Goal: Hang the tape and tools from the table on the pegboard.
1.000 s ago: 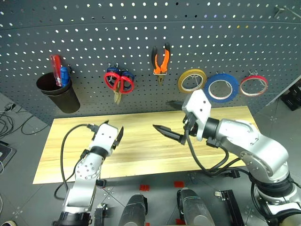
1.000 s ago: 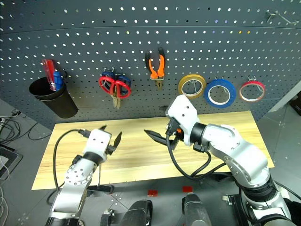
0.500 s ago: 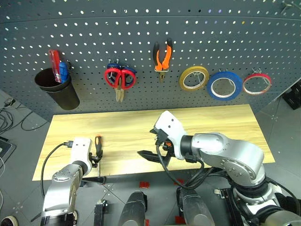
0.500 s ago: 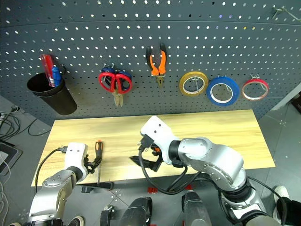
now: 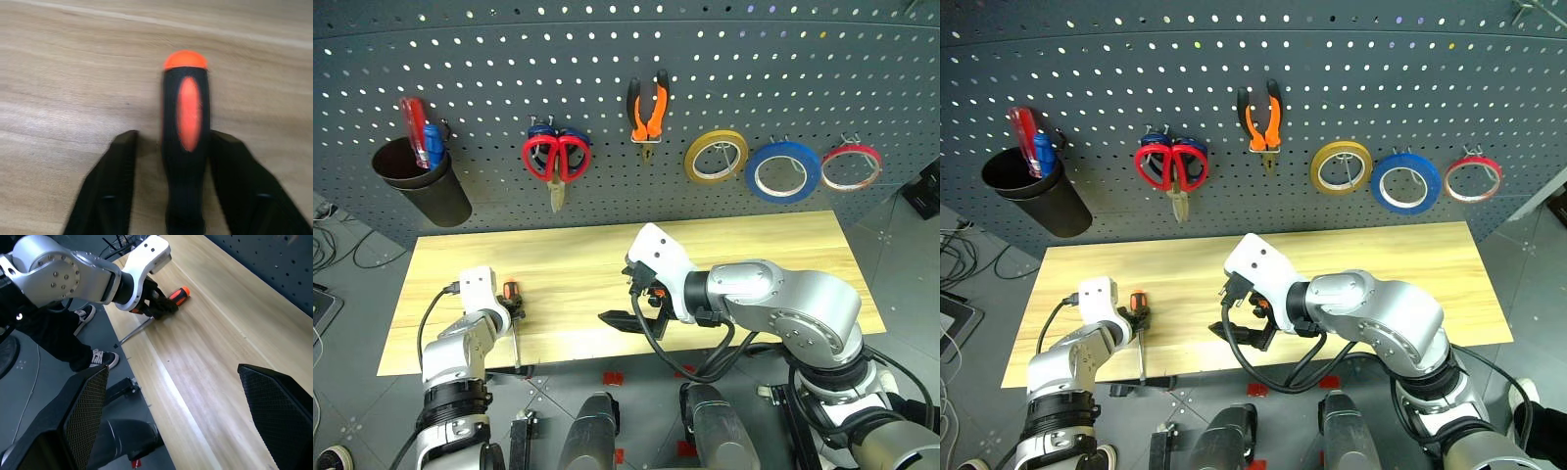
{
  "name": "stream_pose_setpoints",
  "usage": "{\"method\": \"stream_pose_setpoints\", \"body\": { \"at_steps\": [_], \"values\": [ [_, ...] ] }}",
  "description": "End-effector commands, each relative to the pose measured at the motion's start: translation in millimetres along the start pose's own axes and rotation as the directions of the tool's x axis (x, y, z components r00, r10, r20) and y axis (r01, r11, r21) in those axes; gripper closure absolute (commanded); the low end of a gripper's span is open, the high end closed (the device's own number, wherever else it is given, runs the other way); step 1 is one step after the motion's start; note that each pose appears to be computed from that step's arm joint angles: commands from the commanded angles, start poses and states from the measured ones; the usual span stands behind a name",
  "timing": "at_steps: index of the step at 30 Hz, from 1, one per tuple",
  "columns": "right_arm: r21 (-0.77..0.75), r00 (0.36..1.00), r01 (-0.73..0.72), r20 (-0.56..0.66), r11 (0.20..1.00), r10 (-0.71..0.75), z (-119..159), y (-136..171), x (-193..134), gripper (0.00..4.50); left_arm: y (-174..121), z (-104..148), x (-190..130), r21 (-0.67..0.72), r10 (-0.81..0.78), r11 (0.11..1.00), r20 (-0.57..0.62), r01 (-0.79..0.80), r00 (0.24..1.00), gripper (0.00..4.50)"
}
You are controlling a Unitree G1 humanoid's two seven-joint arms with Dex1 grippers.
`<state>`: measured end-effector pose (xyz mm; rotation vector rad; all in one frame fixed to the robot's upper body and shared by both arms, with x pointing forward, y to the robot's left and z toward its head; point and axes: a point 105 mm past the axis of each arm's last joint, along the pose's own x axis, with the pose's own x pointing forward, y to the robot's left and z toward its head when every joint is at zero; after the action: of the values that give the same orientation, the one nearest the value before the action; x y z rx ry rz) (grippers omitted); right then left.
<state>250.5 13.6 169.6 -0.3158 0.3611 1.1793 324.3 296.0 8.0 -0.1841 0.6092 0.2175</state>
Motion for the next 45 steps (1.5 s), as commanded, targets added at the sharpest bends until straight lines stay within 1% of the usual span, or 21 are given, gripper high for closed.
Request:
{"method": "stream_pose_setpoints", "body": {
  "at_steps": [1, 4, 6, 8, 9, 10, 12, 14, 16, 18, 20, 22, 24, 27, 29, 31, 34, 35, 39, 42, 45],
  "values": [
    [-0.051, 0.999, -0.004, 0.043, 0.999, 0.006, 12.8, -2.0, -4.3, 0.00, 2.9, -32.8, -1.0, -0.046, 0.010, 0.999, -0.126, -0.016, 0.992, 3.54],
    [-0.067, 0.998, 0.015, 0.054, 0.998, -0.012, 16.8, -10.1, -4.6, 0.00, 6.1, -36.0, -5.8, -0.025, 0.021, 0.999, -0.146, -0.025, 0.989, 3.55],
    [-0.078, 0.998, 0.027, 0.065, 0.997, -0.022, 19.0, -14.7, -4.2, 0.00, 6.6, -32.8, -8.4, -0.021, 0.024, 0.999, -0.125, -0.027, 0.992, 3.55],
    [-0.094, 0.996, 0.035, 0.081, 0.995, -0.027, 21.8, -18.1, -5.3, 0.00, 6.9, -13.2, -14.1, 0.077, 0.041, 0.996, -0.009, -0.041, 0.999, 3.55],
    [-0.104, 0.995, 0.036, 0.092, 0.994, -0.027, 23.6, -19.1, -7.2, 0.00, 7.5, 3.9, -21.3, 0.196, 0.060, 0.977, 0.099, -0.079, 0.993, 3.55],
    [-0.116, 0.994, 0.032, 0.107, 0.993, -0.020, 25.6, -18.7, -10.4, 0.00, 6.6, 18.7, -30.9, 0.301, 0.070, 0.945, 0.201, -0.130, 0.977, 3.55],
    [-0.144, 0.990, 0.011, 0.141, 0.990, 0.010, 28.6, -15.4, -17.0, 0.00, -1.8, 35.2, -49.6, 0.395, 0.045, 0.899, 0.340, -0.186, 0.940, 3.55],
    [-0.179, 0.983, 0.016, 0.182, 0.984, 0.017, 32.1, -15.6, -21.4, 0.00, -12.9, 44.4, -69.0, 0.451, -0.009, 0.866, 0.444, -0.215, 0.896, 3.55],
    [-0.211, 0.975, 0.032, 0.222, 0.977, 0.016, 36.3, -17.1, -24.2, 0.00, -21.6, 49.3, -83.0, 0.480, -0.059, 0.848, 0.508, -0.225, 0.859, 3.55],
    [-0.248, 0.961, 0.049, 0.275, 0.967, 0.022, 44.3, -18.4, -29.7, 0.00, -35.7, 61.6, -100.3, 0.509, -0.138, 0.830, 0.585, -0.229, 0.800, 3.55],
    [-0.237, 0.954, 0.043, 0.299, 0.971, 0.031, 50.9, -21.6, -37.7, 0.00, -45.2, 79.9, -117.3, 0.511, -0.179, 0.820, 0.658, -0.259, 0.731, 3.55],
    [-0.225, 0.943, 0.064, 0.333, 0.972, 0.016, 61.7, -27.5, -47.7, 0.00, -59.3, 104.1, -133.0, 0.517, -0.241, 0.813, 0.716, -0.266, 0.656, 3.55],
    [-0.216, 0.936, 0.089, 0.353, 0.972, -0.007, 69.3, -32.6, -53.2, 0.00, -69.6, 119.8, -144.1, 0.529, -0.289, 0.805, 0.745, -0.268, 0.601, 3.55],
    [-0.200, 0.927, 0.109, 0.375, 0.974, -0.026, 80.8, -37.6, -61.6, 0.00, -82.5, 149.6, -166.1, 0.520, -0.340, 0.803, 0.800, -0.290, 0.495, 3.55],
    [-0.181, 0.920, 0.119, 0.390, 0.976, -0.040, 85.8, -40.7, -65.7, 0.00, -85.3, 170.7, -179.9, 0.481, -0.331, 0.819, 0.842, -0.313, 0.427, 3.55],
    [-0.171, 0.917, 0.128, 0.395, 0.977, -0.051, 87.4, -42.8, -67.3, 0.00, -87.4, 182.9, -187.6, 0.457, -0.326, 0.831, 0.862, -0.317, 0.388, 3.55],
    [-0.158, 0.913, 0.161, 0.398, 0.974, -0.087, 88.2, -49.1, -70.8, 0.00, -91.2, 214.9, -207.8, 0.399, -0.311, 0.857, 0.905, -0.326, 0.290, 3.55],
    [-0.154, 0.911, 0.170, 0.402, 0.973, -0.096, 89.2, -50.6, -71.6, 0.00, -86.6, 226.7, -212.0, 0.364, -0.282, 0.872, 0.920, -0.328, 0.270, 3.55],
    [-0.140, 0.892, 0.194, 0.436, 0.971, -0.115, 97.2, -53.6, -72.2, 0.00, -67.6, 253.1, -214.3, 0.294, -0.217, 0.889, 0.946, -0.352, 0.243, 3.55],
    [-0.125, 0.877, 0.207, 0.463, 0.970, -0.128, 104.2, -56.4, -70.6, 0.00, -59.3, 261.8, -203.4, 0.273, -0.191, 0.891, 0.950, -0.362, 0.245, 3.55],
    [-0.125, 0.872, 0.216, 0.470, 0.968, -0.134, 108.3, -58.5, -68.5, 0.00, -53.6, 264.2, -191.1, 0.252, -0.165, 0.900, 0.952, -0.356, 0.256, 3.55]
  ]
}}
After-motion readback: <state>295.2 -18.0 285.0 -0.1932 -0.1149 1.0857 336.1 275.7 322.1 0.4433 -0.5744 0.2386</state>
